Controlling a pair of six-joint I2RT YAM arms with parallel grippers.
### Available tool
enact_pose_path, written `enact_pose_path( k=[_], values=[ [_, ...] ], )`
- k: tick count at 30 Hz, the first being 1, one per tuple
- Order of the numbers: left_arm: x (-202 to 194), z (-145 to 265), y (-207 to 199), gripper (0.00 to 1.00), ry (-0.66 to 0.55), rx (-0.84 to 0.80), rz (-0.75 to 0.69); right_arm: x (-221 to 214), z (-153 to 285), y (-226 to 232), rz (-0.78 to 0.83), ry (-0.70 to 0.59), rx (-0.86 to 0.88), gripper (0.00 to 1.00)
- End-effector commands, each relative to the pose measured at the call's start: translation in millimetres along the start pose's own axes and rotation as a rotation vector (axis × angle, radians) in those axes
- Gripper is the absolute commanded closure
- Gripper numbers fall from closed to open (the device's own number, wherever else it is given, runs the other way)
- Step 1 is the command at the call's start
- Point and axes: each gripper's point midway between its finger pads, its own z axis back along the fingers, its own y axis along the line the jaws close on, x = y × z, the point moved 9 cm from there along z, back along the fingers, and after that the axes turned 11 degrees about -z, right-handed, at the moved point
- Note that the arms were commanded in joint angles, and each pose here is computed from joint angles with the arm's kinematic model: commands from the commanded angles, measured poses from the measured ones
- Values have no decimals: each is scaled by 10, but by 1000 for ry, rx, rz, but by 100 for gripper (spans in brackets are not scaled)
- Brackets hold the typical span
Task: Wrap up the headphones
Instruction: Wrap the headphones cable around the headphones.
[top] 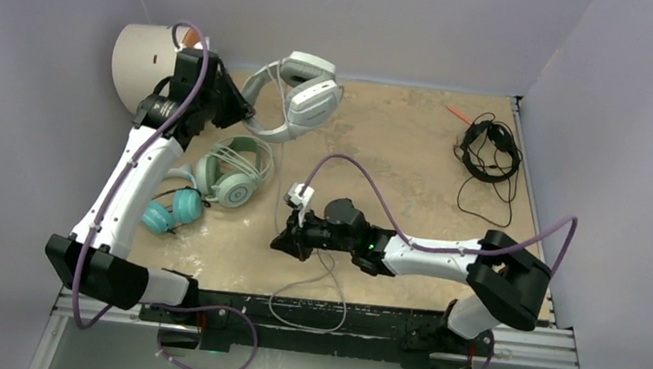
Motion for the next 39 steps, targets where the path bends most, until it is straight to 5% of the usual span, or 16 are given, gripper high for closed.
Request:
enact_pose_path(
  k=[1, 9, 21, 31, 39],
  values=[
    [149, -17, 306, 100, -302, 245, 21, 181, 66, 365, 81, 162, 23, 100],
    [-150, -269, 669, 100, -267, 419, -56, 640, 390, 715, 132, 120, -13, 100],
    [-391, -415, 679, 100, -69, 244, -340, 989, 852, 854, 174, 145, -189, 100],
    [-854, -485, 437, 100, 19, 220, -698, 1618, 1246, 569, 198, 99, -400, 99],
    [-1077, -430, 301, 100, 68, 182, -807, 1788, 1361, 166, 306, 97, -735, 90]
  ],
)
